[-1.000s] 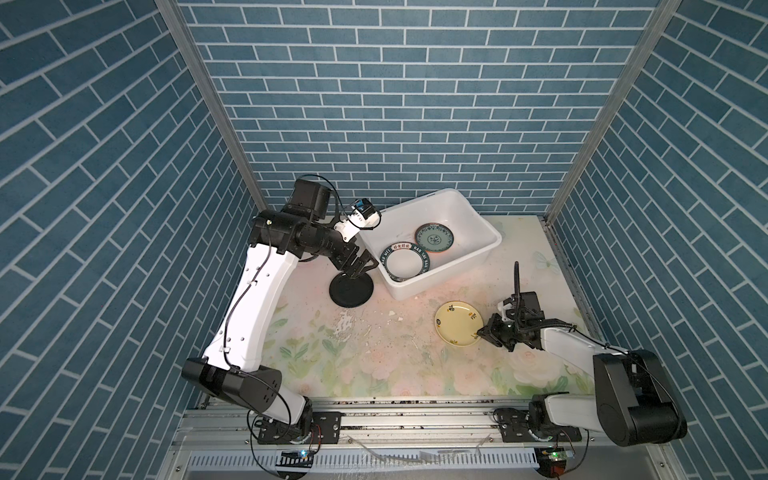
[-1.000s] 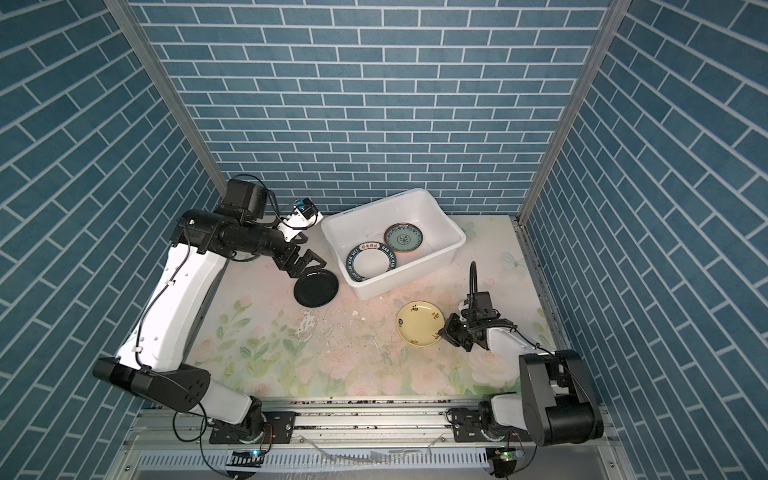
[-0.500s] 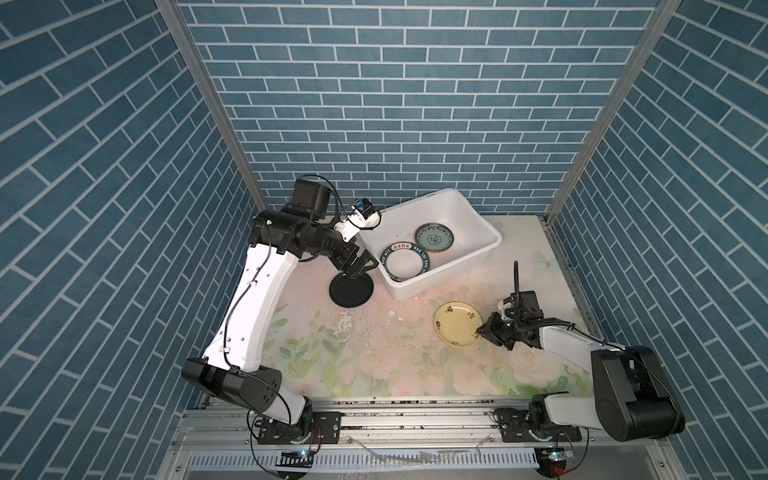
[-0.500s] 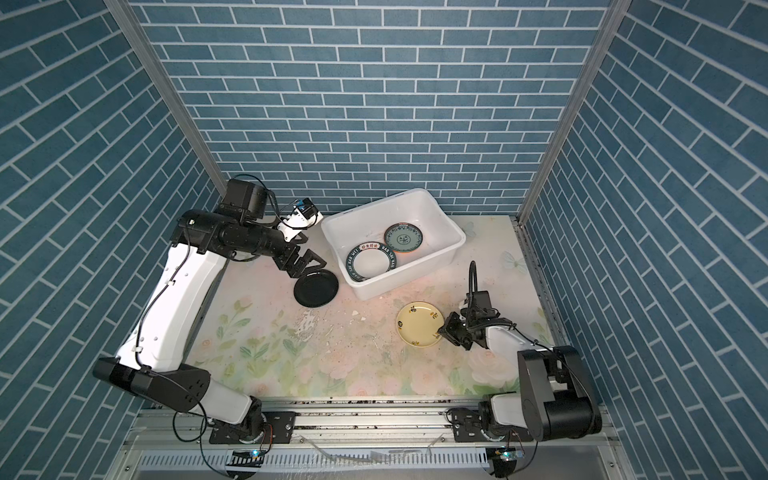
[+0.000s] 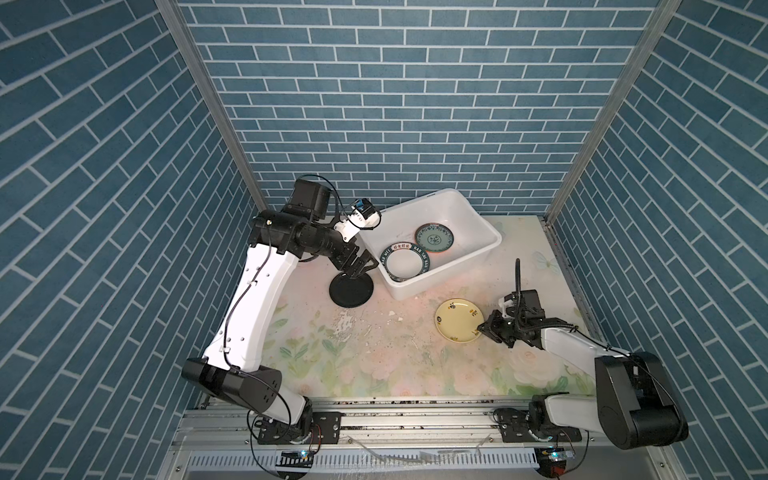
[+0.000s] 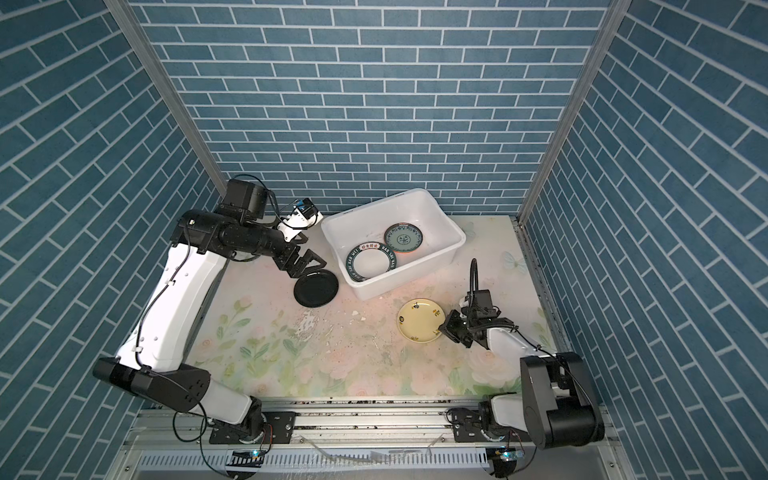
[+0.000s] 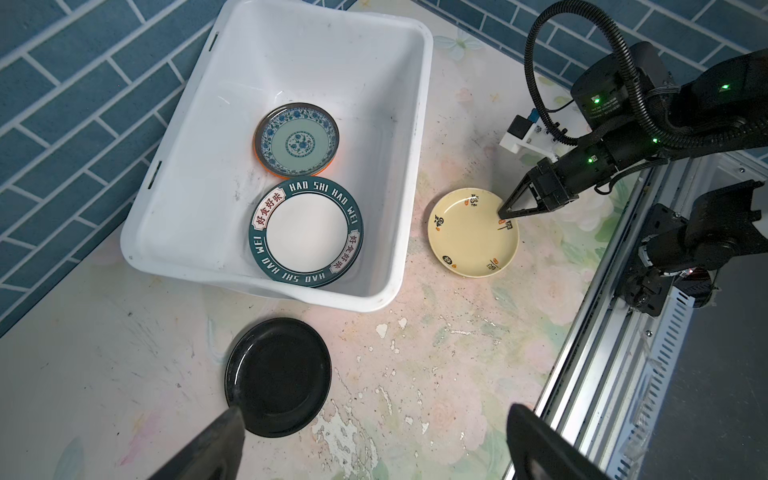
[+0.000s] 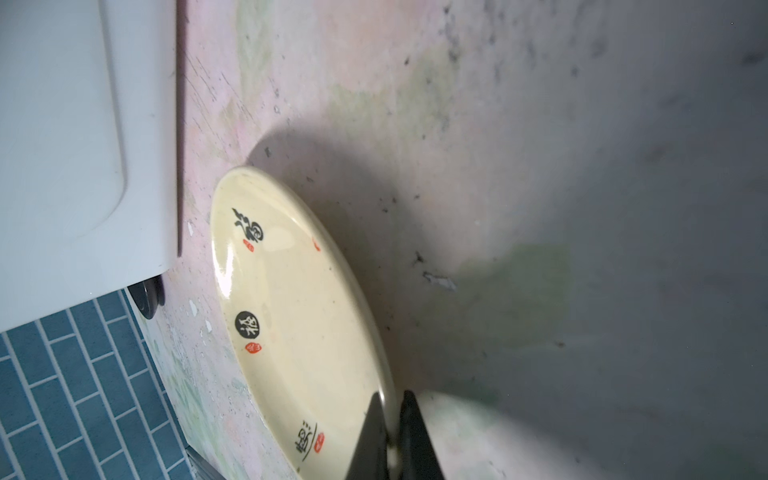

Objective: Place the plates into the plastic bin on the countertop

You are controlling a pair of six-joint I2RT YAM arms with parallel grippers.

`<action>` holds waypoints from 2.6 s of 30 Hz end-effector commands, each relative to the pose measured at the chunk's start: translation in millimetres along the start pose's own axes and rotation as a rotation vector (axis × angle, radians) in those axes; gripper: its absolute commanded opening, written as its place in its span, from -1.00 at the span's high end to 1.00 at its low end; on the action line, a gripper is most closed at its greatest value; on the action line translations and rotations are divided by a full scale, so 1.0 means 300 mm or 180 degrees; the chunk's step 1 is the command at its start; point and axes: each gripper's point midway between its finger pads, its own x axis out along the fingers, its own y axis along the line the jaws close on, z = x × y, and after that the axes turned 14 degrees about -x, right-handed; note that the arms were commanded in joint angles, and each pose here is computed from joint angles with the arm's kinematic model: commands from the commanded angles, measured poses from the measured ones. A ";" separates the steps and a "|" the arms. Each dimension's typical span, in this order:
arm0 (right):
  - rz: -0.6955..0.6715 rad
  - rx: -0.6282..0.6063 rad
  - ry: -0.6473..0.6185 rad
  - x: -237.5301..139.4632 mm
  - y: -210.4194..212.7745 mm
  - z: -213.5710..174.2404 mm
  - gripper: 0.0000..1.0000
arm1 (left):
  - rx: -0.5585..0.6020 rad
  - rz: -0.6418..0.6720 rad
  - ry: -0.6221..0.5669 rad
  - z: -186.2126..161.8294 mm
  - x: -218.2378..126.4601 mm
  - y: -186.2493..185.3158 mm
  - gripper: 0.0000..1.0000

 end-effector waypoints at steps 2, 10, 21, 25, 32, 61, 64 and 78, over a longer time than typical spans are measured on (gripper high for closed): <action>-0.0302 -0.0064 0.0134 -0.056 -0.028 -0.029 1.00 | -0.0056 -0.0017 -0.0077 0.025 -0.006 0.003 -0.99; -0.0168 -0.0417 0.0232 -0.205 0.093 -0.017 1.00 | -0.0092 -0.0048 -0.0103 0.052 0.003 0.007 -0.99; -0.0028 -0.0738 0.0232 -0.389 0.238 0.016 1.00 | -0.0152 -0.0048 -0.0088 0.051 0.014 0.014 -0.99; 0.0002 -0.0832 0.0120 -0.442 0.282 0.047 1.00 | -0.0167 -0.0014 -0.0072 0.048 0.020 0.024 -0.99; 0.0151 -0.0938 -0.0036 -0.493 0.378 0.141 1.00 | -0.0174 -0.0003 -0.0085 0.051 0.020 0.026 -0.99; 0.0524 -0.1309 -0.0559 -0.182 0.623 0.919 1.00 | 0.0005 0.0165 -0.0226 0.068 -0.041 0.022 -0.99; 0.0502 -0.1286 -0.0579 -0.125 0.612 0.966 1.00 | 0.0002 0.0174 -0.0210 0.061 -0.040 0.023 -0.99; 0.0113 -0.1375 -0.0351 0.084 0.524 1.000 1.00 | -0.0058 0.0109 -0.0170 0.061 -0.016 0.027 -0.99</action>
